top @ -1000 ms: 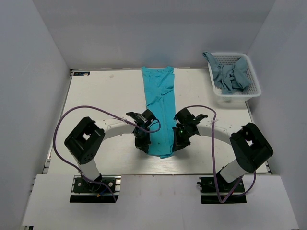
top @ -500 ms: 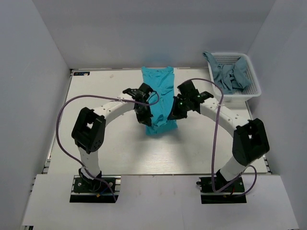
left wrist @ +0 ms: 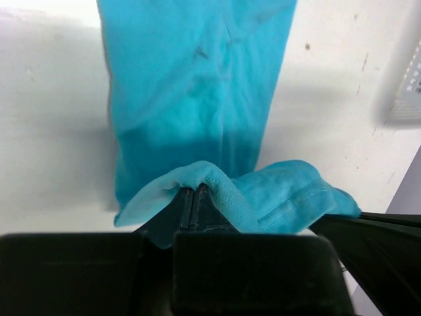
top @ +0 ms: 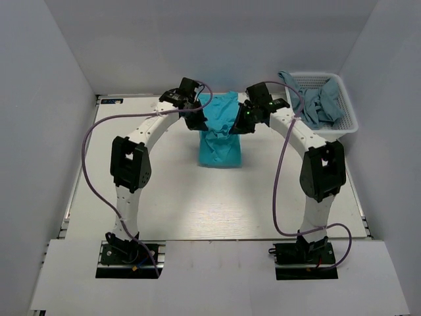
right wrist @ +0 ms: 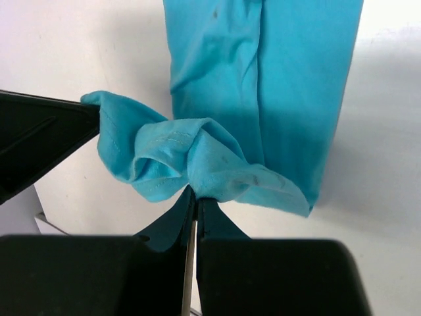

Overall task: Fold and stack the t-shirts
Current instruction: Fold the folded rectangular tshirt in 1/3 of the way

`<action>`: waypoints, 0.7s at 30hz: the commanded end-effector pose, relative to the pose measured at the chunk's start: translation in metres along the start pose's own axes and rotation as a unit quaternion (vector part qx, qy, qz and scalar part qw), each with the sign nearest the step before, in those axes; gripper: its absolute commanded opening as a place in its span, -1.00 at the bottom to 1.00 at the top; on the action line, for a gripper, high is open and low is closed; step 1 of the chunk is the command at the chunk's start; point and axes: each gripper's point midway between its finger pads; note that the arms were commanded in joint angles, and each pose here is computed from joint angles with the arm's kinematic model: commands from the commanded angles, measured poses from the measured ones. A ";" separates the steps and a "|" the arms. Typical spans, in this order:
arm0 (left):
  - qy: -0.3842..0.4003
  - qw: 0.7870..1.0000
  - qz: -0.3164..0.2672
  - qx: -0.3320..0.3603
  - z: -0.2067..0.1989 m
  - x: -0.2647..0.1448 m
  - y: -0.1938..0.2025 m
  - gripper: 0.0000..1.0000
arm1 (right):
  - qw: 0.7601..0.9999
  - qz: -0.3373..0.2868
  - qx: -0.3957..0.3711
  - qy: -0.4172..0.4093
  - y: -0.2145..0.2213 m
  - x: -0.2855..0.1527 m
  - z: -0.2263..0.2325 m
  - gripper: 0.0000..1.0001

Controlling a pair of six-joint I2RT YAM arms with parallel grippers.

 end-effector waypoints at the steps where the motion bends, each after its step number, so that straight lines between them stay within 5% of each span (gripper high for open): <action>1: 0.016 1.000 0.005 0.011 0.001 0.003 -0.015 -1.00 | 1.000 0.010 0.002 -0.011 -0.010 0.008 0.000 -1.00; 21: 0.078 0.997 -0.006 0.011 0.010 0.061 -0.060 -1.00 | 0.998 -0.037 0.043 -0.003 -0.076 0.070 -0.043 -1.00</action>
Point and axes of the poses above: each gripper's point midway between its finger pads, its own x axis out along the fingers, its own z axis along the line the jaws close on, y = z × x, and after that the axes turned 1 degree about -x, right-handed
